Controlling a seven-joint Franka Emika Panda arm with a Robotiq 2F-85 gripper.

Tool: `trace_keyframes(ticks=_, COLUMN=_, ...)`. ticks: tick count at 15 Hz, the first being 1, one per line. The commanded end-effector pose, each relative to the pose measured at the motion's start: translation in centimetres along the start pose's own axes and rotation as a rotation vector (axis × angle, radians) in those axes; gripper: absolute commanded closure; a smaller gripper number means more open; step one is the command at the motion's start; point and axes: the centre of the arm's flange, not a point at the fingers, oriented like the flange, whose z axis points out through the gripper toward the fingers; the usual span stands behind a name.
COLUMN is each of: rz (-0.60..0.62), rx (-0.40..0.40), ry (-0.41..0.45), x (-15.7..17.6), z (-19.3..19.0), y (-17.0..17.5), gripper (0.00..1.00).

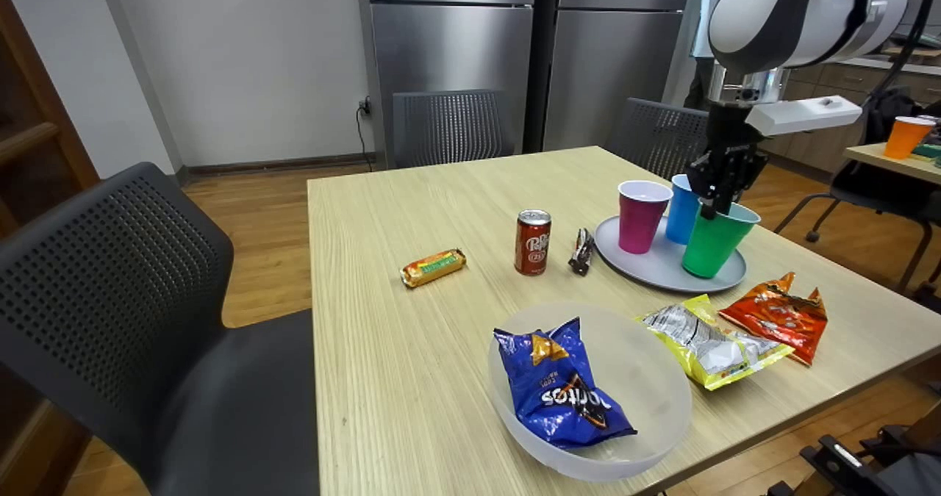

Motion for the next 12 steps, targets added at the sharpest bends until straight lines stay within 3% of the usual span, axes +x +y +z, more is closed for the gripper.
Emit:
trace_keyframes(ticks=1, rz=-0.017, rx=-0.021, ry=0.001, x=-0.2, z=-1.3, y=-0.3, gripper=0.41)
trace_keyframes(ticks=5, rz=-0.024, rx=-0.02, ry=0.017, x=-0.7, z=-1.9, y=-0.4, gripper=0.11)
trace_keyframes(ticks=7, rz=-0.024, rx=-0.017, ry=0.028, x=-1.1, z=-2.4, y=-0.4, gripper=0.0)
trace_keyframes(ticks=12, rz=-0.029, rx=-0.007, ry=0.046, x=-2.4, z=-3.6, y=-0.4, gripper=0.0)
